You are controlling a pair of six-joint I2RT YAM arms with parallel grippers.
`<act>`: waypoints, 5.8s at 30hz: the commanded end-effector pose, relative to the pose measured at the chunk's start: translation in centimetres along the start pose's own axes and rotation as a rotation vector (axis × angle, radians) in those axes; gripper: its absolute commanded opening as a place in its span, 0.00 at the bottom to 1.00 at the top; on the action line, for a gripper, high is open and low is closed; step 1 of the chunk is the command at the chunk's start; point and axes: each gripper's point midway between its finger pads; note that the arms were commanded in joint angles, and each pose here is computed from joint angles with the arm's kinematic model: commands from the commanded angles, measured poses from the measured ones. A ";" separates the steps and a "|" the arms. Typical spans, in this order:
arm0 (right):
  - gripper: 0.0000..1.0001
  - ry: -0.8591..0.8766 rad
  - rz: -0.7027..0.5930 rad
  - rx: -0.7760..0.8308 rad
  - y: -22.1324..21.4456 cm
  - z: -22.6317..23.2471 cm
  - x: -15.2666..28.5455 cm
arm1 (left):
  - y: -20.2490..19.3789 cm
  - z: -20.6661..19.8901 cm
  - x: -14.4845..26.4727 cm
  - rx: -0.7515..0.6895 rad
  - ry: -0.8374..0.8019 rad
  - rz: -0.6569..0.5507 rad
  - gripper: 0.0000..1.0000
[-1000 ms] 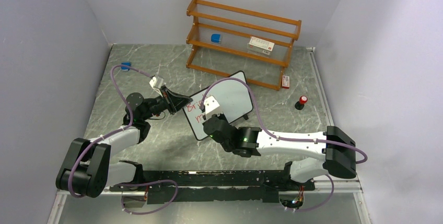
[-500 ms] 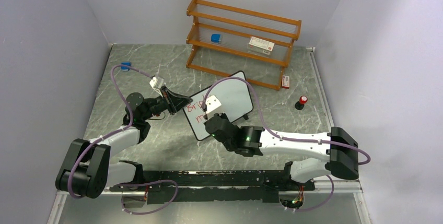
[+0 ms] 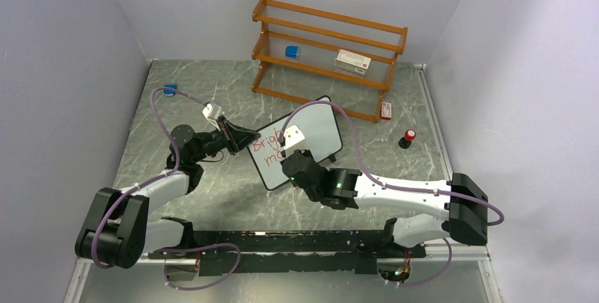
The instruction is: Write a sentence on the whiteboard
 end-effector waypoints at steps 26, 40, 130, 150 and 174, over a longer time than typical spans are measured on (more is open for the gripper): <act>0.00 -0.004 0.081 0.006 -2.7 -0.4 -0.3 | 1.3 -1.0 -0.4 -0.057 -0.048 -0.017 0.05; 0.00 0.002 0.073 -0.007 -2.5 -0.3 -0.3 | 1.1 -0.9 -0.5 -0.051 -0.049 -0.013 0.05; 0.00 -0.059 -0.012 -0.079 0.0 -2.5 -0.9 | 0.8 -0.6 -0.5 -0.039 -0.038 0.001 0.05; 0.00 -0.052 0.074 -0.063 -2.9 -2.7 -0.7 | 0.9 -0.5 -0.5 -0.039 -0.030 0.003 0.05; 0.00 -0.004 -0.027 -0.165 0.1 -4.5 0.0 | 0.6 -0.2 -0.6 -0.030 -0.019 0.010 0.05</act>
Point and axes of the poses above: each gripper's point midway between its finger pads, its own x axis back along the fingers, its own z axis along the line the jaws close on, y = z × x, and after that the axes turned 9 degrees about -x, right-handed
